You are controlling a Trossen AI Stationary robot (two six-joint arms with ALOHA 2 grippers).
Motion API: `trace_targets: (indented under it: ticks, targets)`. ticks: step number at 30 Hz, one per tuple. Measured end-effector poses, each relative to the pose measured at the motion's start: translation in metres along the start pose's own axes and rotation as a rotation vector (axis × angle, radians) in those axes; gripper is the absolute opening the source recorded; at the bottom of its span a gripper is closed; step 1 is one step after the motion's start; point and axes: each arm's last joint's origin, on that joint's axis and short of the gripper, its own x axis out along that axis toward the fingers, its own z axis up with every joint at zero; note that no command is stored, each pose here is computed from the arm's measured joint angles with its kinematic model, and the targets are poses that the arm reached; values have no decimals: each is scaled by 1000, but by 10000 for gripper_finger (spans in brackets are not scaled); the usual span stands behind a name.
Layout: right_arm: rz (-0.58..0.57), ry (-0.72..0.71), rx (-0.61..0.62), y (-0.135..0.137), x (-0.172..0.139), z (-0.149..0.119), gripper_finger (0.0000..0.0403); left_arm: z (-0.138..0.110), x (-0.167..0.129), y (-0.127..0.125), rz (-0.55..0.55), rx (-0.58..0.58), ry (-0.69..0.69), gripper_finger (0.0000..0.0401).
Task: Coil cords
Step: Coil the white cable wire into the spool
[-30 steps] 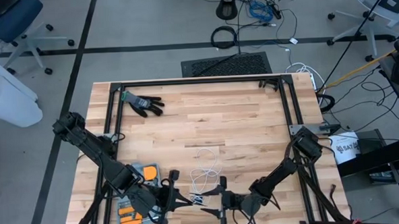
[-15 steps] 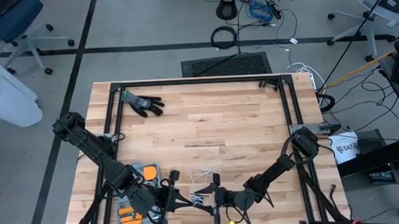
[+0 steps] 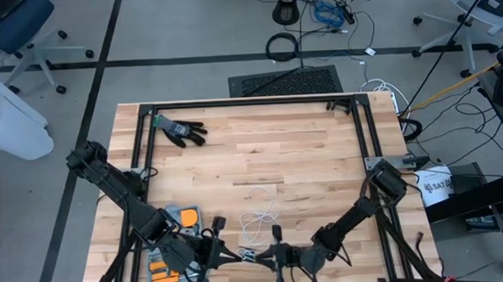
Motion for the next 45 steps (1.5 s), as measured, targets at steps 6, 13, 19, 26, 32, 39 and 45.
trace_targets:
  ticks: [6, 13, 19, 26, 32, 39, 45]
  targets:
    - [35, 64, 38, 23, -24, 8, 1, -1, -1, -4, -42, -16, 8, 6]
    - [16, 183, -31, 43, -36, 35, 1, -5, 0, 1, -22, -74, 59, 6]
    - [-54, 340, -176, 58, -31, 70, 0, -5, 0, -1, -80, -95, 67, 6]
    - [-95, 418, -311, 72, -32, 117, 0, -6, -1, -5, -182, -115, 87, 6]
    - [-90, 381, -445, 77, -30, 159, 0, -6, 0, -6, -196, -115, 88, 6]
    - [-105, 361, -529, 64, -14, 178, 0, -11, 9, -11, -241, -108, 94, 6]
    - [-31, 413, -516, 47, 1, 182, 0, -10, 11, -11, -245, -102, 78, 6]
